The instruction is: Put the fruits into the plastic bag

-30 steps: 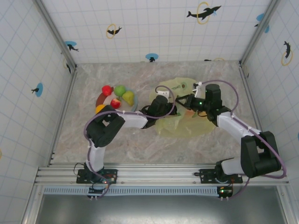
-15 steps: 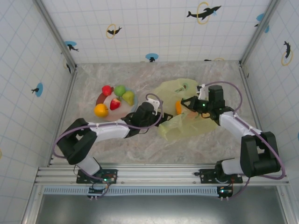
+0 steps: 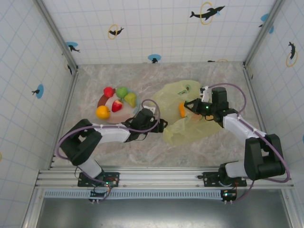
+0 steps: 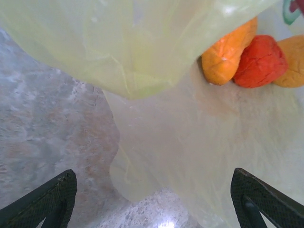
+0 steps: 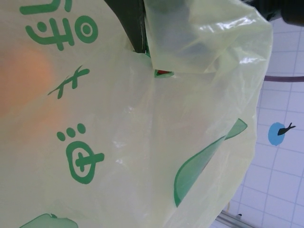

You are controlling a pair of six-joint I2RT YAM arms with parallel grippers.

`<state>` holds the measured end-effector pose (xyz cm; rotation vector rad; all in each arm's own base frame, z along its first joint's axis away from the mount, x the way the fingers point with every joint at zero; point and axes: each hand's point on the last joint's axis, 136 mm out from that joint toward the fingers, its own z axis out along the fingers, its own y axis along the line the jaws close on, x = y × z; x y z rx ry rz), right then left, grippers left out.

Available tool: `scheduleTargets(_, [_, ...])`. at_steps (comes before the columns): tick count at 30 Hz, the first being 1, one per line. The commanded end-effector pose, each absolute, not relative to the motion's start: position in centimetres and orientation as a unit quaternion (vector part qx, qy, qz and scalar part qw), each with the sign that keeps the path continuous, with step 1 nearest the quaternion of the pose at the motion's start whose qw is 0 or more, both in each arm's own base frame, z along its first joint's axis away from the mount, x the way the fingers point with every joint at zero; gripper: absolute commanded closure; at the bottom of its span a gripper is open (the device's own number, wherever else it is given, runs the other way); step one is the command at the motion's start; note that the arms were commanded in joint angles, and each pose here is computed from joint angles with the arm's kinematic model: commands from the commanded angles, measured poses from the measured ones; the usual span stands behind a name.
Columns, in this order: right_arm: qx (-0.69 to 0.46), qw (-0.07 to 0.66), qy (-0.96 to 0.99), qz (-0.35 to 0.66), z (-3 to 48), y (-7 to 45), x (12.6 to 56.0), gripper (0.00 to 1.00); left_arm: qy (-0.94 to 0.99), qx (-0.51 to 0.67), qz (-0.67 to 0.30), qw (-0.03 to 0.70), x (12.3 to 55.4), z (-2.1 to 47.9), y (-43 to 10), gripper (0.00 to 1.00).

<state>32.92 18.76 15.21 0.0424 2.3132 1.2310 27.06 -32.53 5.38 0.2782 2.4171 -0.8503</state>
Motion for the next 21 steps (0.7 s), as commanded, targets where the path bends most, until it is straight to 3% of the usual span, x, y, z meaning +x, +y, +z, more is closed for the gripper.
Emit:
scheduleTargets(1, [0.006,0.282,0.844,0.456,16.8,18.9,33.6,1.00,0.885,0.092,-0.365,0.274,28.1,6.5,-35.3,0.22])
scheduleTargets(6, [0.005,0.282,0.844,0.456,16.9,18.9,33.4,1.00,0.877,0.096,-0.390,0.264,28.8,6.3,-37.5,0.42])
scheduleTargets(11, [0.001,0.285,0.844,0.455,17.1,18.8,33.5,1.00,0.873,0.105,-0.404,0.253,28.9,6.3,-38.8,0.70])
scheduleTargets(16, [-0.014,0.297,0.865,0.404,17.4,17.3,34.0,1.00,0.850,0.134,-0.433,0.269,27.3,9.7,-38.5,1.00])
scheduleTargets(21, [-0.043,0.326,0.885,0.331,19.5,15.7,34.3,1.00,0.804,0.182,-0.494,0.277,23.7,15.1,-37.9,1.00])
